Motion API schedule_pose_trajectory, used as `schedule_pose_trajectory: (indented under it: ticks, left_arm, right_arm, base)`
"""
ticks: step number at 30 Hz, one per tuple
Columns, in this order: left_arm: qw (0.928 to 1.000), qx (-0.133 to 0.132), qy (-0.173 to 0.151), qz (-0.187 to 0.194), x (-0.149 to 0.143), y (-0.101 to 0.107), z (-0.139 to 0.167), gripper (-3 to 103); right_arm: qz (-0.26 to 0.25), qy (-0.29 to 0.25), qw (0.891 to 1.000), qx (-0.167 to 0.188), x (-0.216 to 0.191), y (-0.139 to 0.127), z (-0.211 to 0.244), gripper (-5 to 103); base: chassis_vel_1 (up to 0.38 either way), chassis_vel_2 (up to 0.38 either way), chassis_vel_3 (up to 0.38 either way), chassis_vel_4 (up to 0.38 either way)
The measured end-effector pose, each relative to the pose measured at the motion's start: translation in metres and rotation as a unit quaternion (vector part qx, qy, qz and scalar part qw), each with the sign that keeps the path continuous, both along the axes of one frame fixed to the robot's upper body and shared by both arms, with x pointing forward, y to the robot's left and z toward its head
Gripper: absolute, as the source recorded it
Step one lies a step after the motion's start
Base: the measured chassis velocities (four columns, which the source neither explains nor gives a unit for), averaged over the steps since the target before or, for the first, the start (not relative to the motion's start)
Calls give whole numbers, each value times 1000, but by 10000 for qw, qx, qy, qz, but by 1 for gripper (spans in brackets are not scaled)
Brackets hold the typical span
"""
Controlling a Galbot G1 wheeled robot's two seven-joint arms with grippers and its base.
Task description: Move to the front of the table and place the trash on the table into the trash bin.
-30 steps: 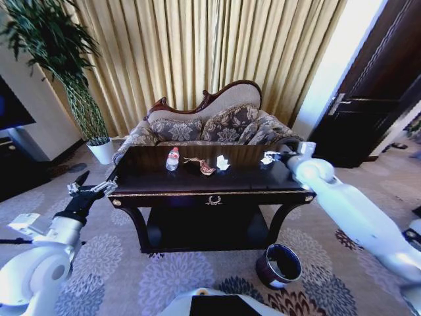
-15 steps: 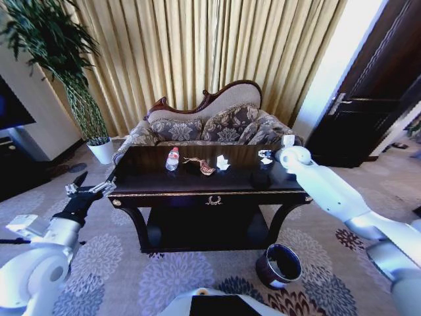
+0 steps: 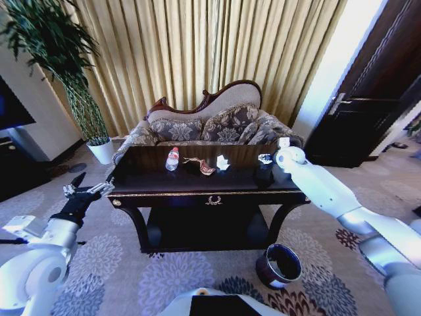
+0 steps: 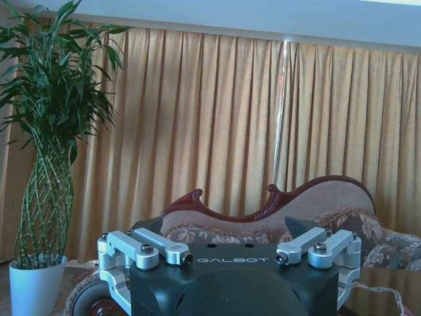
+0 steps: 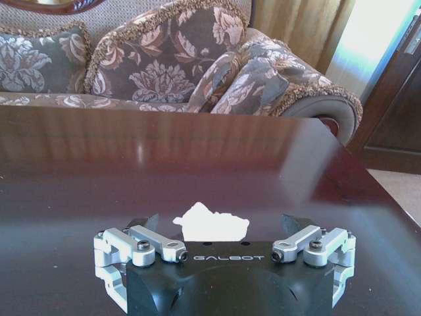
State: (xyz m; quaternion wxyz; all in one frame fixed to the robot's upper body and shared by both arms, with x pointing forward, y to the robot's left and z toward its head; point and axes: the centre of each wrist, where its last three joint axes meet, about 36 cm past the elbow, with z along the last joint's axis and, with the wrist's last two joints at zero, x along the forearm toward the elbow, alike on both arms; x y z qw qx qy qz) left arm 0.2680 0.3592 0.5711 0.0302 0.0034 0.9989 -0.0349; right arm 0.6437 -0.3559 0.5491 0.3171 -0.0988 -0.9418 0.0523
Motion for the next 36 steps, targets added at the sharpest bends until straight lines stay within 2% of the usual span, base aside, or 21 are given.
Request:
schedule_pose_trajectory:
  ticks: [17,19,22,25,27,28,30,31,34,36]
  left_arm:
    - [10000,-30,-20,20,0,1,-3,100]
    - [10000,-33,-35,25,0,2,-3,100]
    - [9999,-21,-91,37,2,3,-3,100]
    - [9999,-15,-99,40,2,4,-3,100]
    - [9999,-17,-102,39,2,4,-3,100]
    - [9999,-17,-102,39,2,4,-3,100]
    - [9999,-26,-101,32,3,3,-4,100]
    - [9999,-26,-101,32,3,3,-4,100]
    - [9999,-30,-101,25,3,3,-4,100]
    - [9999,-29,-102,22,3,3,-4,100]
  right_arm:
    - [-115,78,9999,-72,2,-6,-14,102]
    - [-121,88,9998,-100,2,-6,-16,100]
    - [-91,112,9998,-105,3,-9,-20,89]
    - [-91,116,9998,-98,3,-10,-21,84]
    - [-93,115,9998,-95,3,-11,-21,73]
    - [-93,115,9998,-95,3,-11,-21,73]
    - [-93,111,9999,-93,3,-11,-21,62]
    - [-93,111,9999,-93,3,-11,-21,62]
    - [-114,80,9999,-96,2,-14,-21,46]
    - [-122,69,9999,-97,2,-14,-22,46]
  base:
    - [0,0,0,0]
    - [0,0,0,0]
    - [0,0,0,0]
    - [0,0,0,0]
    - [0,0,0,0]
    - [0,0,0,0]
    - [0,0,0,0]
    - [0,0,0,0]
    - [0,0,0,0]
    - [0,0,0,0]
